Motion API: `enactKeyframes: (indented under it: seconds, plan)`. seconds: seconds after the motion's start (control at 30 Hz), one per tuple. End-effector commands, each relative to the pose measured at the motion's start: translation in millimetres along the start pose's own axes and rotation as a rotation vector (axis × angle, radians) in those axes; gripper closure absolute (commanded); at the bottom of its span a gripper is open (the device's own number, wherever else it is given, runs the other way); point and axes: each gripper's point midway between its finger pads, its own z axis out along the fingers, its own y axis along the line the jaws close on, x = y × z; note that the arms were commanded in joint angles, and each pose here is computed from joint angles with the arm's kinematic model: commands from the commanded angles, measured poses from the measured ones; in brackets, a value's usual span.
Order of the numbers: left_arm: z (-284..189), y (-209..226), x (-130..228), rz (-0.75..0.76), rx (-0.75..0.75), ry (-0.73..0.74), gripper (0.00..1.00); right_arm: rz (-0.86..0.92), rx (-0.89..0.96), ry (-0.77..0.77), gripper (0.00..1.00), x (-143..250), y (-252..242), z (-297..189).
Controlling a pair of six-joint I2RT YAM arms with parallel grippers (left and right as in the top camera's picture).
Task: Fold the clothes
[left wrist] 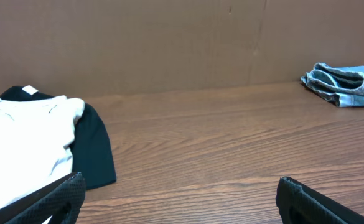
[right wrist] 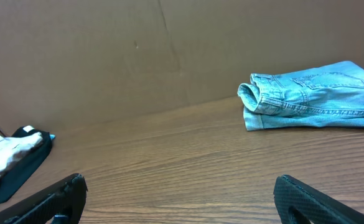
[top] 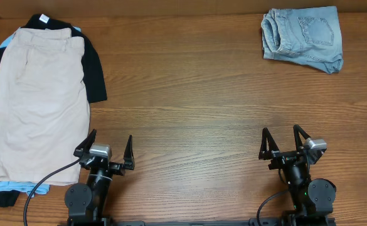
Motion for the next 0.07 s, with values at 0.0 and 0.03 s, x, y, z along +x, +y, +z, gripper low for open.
enactKeyframes:
  seconds: [0.0,0.03]
  plan:
    - [-0.2,1.4,-0.4,-0.003,-0.011,-0.007,0.0,-0.001,-0.016,0.002,0.0,3.0,2.6,0.1]
    - [-0.2,1.4,-0.4,-0.003,-0.011,-0.007,0.0,-0.001,-0.016,0.002,0.0,3.0,2.6,0.1]
